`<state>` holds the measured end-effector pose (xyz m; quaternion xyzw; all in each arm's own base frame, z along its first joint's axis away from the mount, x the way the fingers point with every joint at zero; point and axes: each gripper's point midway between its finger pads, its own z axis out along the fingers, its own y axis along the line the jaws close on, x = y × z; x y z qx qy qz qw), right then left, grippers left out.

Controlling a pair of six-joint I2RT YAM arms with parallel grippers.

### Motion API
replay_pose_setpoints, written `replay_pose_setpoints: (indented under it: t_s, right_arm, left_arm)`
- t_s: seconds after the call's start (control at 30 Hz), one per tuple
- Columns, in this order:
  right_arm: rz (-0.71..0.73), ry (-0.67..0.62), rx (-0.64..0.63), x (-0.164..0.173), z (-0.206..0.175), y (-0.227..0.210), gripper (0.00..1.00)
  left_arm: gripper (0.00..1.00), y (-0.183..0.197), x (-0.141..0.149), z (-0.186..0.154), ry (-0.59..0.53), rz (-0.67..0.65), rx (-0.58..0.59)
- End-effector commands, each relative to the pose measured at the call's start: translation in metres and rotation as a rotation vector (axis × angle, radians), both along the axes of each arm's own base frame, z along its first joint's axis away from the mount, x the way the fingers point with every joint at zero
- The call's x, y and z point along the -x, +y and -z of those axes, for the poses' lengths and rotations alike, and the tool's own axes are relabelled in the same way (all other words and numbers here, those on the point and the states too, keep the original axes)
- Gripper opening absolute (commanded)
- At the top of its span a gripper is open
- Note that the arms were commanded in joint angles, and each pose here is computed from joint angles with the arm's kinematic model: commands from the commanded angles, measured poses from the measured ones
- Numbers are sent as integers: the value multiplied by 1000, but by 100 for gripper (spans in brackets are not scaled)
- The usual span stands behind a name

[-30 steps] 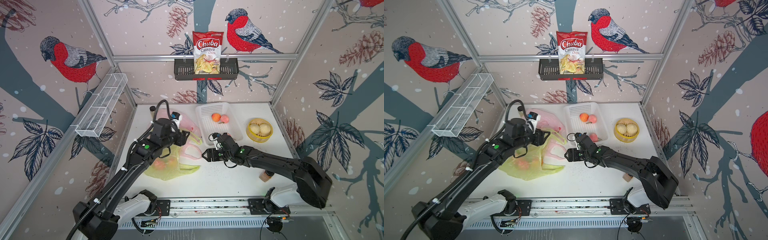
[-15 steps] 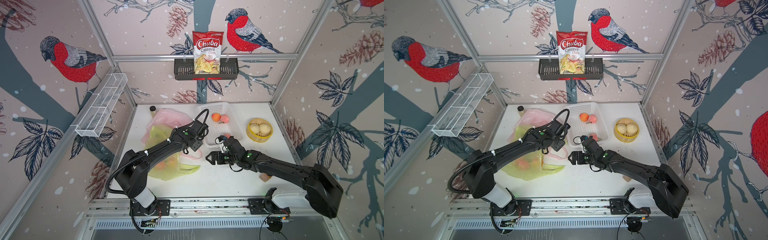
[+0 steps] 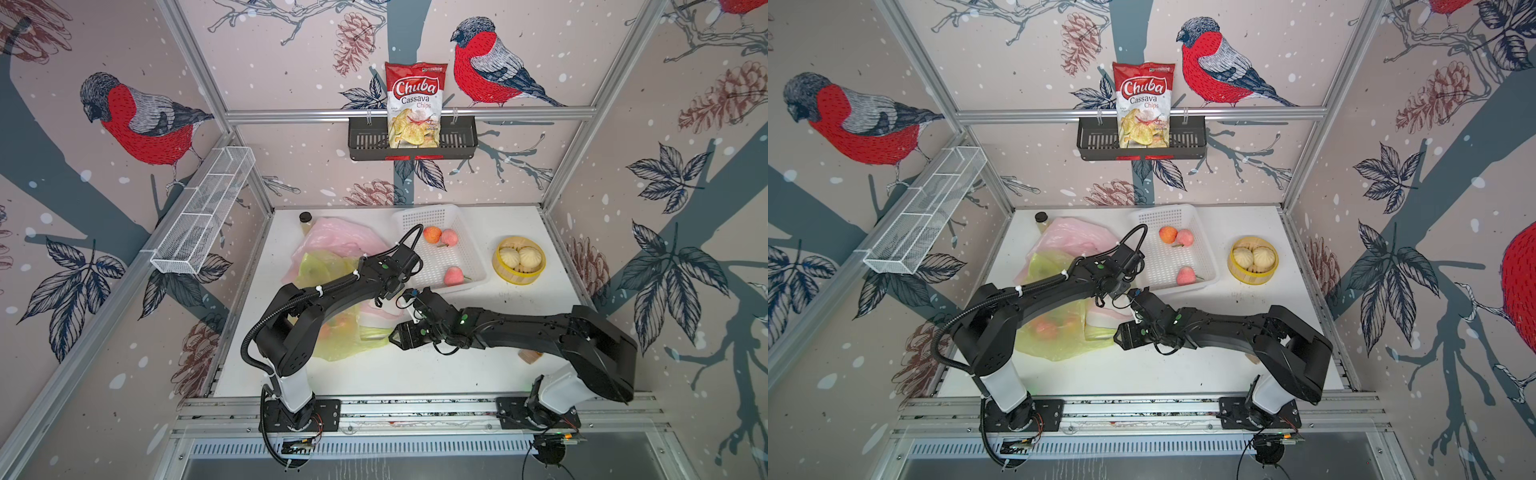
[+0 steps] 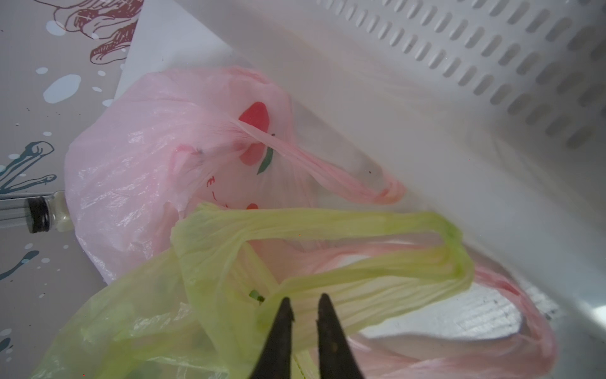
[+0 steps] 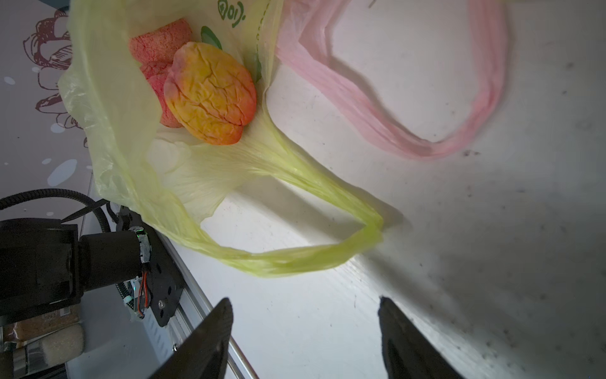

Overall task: Place the peach into a plastic bag & tie a knot
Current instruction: Adjust the plastic bag at the center of the board.

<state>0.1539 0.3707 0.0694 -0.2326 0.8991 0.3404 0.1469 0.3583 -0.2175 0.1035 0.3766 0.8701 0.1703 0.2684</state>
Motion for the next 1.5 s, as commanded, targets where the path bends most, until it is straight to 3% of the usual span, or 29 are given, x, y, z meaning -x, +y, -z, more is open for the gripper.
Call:
replay_pose_setpoints:
  t_s: [0.0,0.1,0.27,0.37,0.53,0.57,0.63,0.67,0.73,0.9,1.07,1.27,1.47]
  right_arm:
    - [37,-38,-11,-11,0,8,78]
    - [53,-31,2,-14,8,10,83]
    - [60,-1,-6,-16,19,20,81]
    - [64,8,-33,-18,23,25,66]
    - [87,15,-75,-22,19,30,28]
    - [91,16,-77,-23,19,30,23]
    - [101,18,-79,-23,18,27,11]
    - [106,19,-80,-24,17,24,8]
    - [118,16,-81,-26,14,18,0]
    - [125,7,-92,-27,3,6,0]
    - [117,-6,-91,-29,-6,-2,0]
    - [97,1,-114,-27,-14,-2,0]
    - [92,3,-123,-25,-16,-4,0]
  left_arm:
    - [0,0,-13,-12,-56,-50,38]
    - [0,4,-14,-19,-60,-70,80]
    - [0,9,-14,-29,-71,-90,148]
    - [0,14,-15,-32,-69,-108,174]
    - [0,23,-16,-36,-56,-136,208]
    - [3,23,-16,-39,-54,-136,222]
    - [37,23,-13,-50,-56,-126,249]
    - [46,22,-10,-56,-56,-117,261]
    - [53,23,-3,-64,-50,-98,276]
    - [58,29,22,-71,9,-55,283]
    - [63,27,41,-52,20,5,206]
    - [65,22,33,-24,56,-12,77]
    - [69,19,8,-11,-19,-43,21]
